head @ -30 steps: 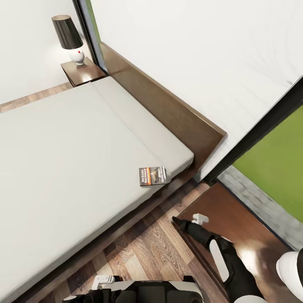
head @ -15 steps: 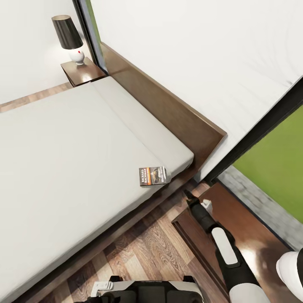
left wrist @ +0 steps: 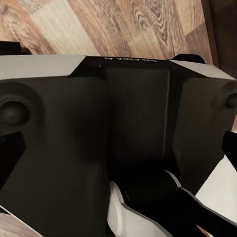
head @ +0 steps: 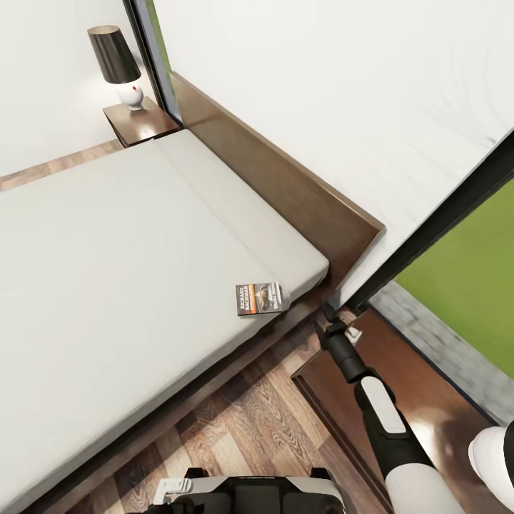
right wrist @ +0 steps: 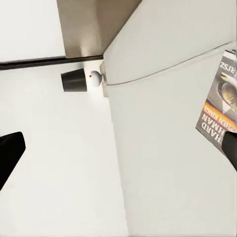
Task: In the bedroom, move the book from the bed onto either nightstand, and place the two sandals side by side next to the bed.
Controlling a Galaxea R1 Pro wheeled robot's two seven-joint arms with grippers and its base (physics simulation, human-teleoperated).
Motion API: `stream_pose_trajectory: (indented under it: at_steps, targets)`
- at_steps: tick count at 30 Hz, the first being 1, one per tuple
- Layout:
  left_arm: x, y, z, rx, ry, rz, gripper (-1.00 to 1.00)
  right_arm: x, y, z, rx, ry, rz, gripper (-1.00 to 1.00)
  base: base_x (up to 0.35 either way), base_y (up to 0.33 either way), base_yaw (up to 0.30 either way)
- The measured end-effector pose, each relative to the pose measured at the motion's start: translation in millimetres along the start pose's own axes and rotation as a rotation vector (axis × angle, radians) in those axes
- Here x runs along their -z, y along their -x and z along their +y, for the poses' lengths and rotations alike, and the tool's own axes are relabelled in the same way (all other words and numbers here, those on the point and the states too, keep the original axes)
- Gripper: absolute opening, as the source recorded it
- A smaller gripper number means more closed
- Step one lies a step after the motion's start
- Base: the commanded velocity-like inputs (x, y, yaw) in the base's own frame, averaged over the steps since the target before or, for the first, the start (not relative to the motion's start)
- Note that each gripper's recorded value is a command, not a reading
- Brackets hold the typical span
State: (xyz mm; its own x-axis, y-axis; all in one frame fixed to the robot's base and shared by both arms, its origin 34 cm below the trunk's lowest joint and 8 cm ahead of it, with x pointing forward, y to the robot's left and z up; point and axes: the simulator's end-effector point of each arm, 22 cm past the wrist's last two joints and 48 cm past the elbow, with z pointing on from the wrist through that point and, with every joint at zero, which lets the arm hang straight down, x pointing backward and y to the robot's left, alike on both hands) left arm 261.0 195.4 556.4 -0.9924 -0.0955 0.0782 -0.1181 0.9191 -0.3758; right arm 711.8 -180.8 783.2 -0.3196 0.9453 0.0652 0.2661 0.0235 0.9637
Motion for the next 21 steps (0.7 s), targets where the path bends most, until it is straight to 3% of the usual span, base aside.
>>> stream_pose_trajectory:
  at_steps: [8, 11, 14, 21]
  targets:
    - [0.0, 0, 0, 0.0, 0.0, 0.0, 1.0, 2.0, -20, -16, -0.004, -0.03, 0.051, 1.0, 0.0, 0.0, 0.0]
    - [0.0, 0, 0, 0.0, 0.0, 0.0, 1.0, 9.5, -37, -43, -0.025, -0.091, 0.094, 1.0, 0.0, 0.0, 0.0]
    - [0.0, 0, 0, 0.0, 0.0, 0.001, 1.0, 13.3, -43, -53, -0.025, -0.117, 0.11, 1.0, 0.0, 0.0, 0.0]
    - [0.0, 0, 0, 0.0, 0.0, 0.0, 1.0, 15.8, -47, -60, -0.023, -0.132, 0.121, 1.0, 0.0, 0.0, 0.0]
